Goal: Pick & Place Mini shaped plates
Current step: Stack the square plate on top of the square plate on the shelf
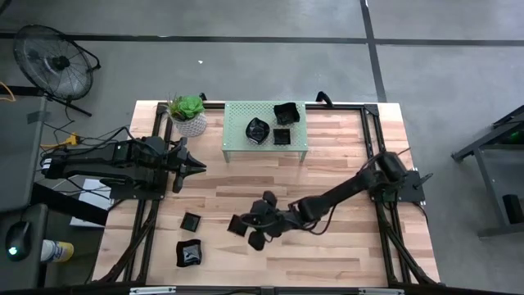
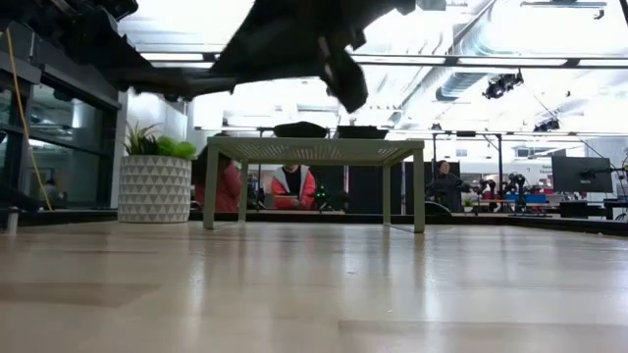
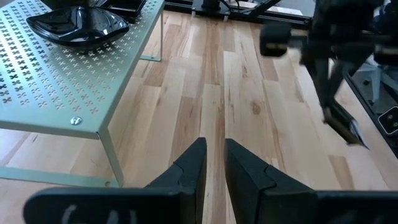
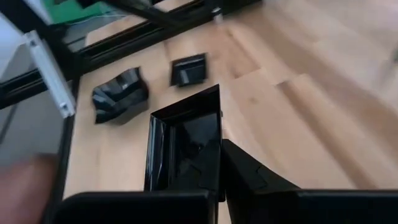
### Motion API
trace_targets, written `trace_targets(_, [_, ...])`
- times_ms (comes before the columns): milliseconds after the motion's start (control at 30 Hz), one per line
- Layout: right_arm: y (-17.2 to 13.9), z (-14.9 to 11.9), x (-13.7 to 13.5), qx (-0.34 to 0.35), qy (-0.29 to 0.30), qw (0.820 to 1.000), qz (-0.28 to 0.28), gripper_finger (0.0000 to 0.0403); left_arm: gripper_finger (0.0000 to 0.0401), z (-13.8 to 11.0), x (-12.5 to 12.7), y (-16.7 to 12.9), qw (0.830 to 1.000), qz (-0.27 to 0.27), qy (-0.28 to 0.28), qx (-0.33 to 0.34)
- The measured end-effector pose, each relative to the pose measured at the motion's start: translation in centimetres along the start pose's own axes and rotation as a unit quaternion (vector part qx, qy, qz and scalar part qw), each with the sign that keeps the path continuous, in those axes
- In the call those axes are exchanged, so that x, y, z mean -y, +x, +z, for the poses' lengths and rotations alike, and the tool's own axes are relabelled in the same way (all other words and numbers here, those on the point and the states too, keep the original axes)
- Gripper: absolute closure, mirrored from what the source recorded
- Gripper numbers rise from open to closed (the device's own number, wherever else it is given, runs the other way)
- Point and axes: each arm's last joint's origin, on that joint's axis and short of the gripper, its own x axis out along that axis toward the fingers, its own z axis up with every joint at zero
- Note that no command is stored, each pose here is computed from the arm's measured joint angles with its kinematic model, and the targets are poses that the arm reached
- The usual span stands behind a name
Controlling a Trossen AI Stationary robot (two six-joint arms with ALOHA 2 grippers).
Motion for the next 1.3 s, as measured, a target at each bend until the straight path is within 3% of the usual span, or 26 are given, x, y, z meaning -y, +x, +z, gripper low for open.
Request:
trace_targets(233, [-2.7,3.3,2.5,0.006,0.046,0.994,-0.095,0.0401,0.0348,0.0,0.0,0.0,1.0,0.0,0.0,0.0])
trace_targets(600, [-8.5,7.6,7.9,-0.001,0.087,0.962,-0.259,0.04,0.0348,0.0,0.0,0.0,1.0,0.0,0.0,0.0])
trace_targets(867, [-11.3,10.4,11.2,0.025,0.11,0.942,-0.317,0.04,0.0348,0.0,0.0,0.0,1.0,0.0,0.0,0.0])
trace_targets(1300, [-10.4,11.5,15.2,0.047,0.195,0.904,-0.377,0.0397,0.0348,0.0,0.0,0.0,1.0,0.0,0.0,0.0])
